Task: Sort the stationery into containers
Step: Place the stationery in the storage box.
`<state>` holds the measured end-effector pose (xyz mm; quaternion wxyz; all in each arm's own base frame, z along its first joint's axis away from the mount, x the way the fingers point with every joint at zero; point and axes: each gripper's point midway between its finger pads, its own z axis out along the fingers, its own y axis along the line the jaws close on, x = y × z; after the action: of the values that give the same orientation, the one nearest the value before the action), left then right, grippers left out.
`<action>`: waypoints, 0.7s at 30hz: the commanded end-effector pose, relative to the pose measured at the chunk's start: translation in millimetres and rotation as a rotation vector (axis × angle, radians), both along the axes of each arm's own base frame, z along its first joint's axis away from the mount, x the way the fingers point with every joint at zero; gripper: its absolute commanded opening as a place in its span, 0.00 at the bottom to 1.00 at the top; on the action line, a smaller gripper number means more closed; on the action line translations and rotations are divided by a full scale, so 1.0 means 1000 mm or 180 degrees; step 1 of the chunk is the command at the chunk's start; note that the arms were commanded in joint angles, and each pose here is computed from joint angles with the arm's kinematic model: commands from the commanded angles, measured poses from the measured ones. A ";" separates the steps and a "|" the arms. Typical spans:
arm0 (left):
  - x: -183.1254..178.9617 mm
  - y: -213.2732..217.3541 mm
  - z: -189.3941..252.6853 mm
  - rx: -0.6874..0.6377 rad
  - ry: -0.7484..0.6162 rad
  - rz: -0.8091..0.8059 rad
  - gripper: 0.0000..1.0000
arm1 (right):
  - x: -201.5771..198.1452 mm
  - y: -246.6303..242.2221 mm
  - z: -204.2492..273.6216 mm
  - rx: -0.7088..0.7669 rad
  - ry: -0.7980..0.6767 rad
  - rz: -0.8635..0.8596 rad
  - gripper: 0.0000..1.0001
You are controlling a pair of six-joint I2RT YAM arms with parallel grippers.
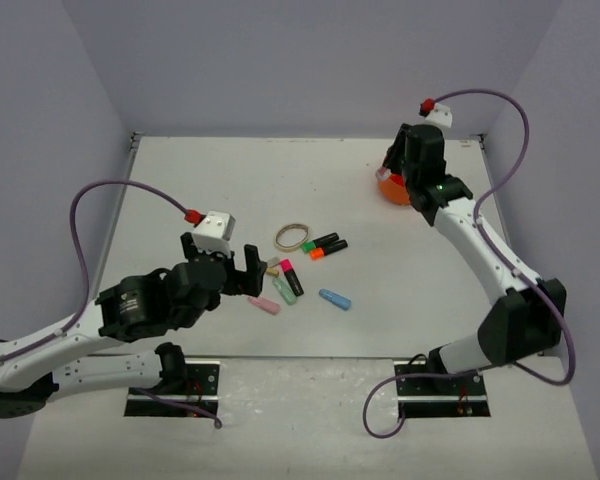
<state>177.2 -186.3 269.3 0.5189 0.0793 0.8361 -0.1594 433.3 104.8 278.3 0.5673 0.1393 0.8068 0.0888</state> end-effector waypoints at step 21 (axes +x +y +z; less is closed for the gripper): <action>-0.018 0.070 -0.003 -0.0492 -0.0208 0.0245 1.00 | 0.147 -0.044 -0.066 -0.1070 0.0191 -0.0662 0.03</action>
<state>156.0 -115.6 260.8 0.5481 0.0271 0.8121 -0.1982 568.1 65.1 187.6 0.5336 0.1106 0.8311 -0.1111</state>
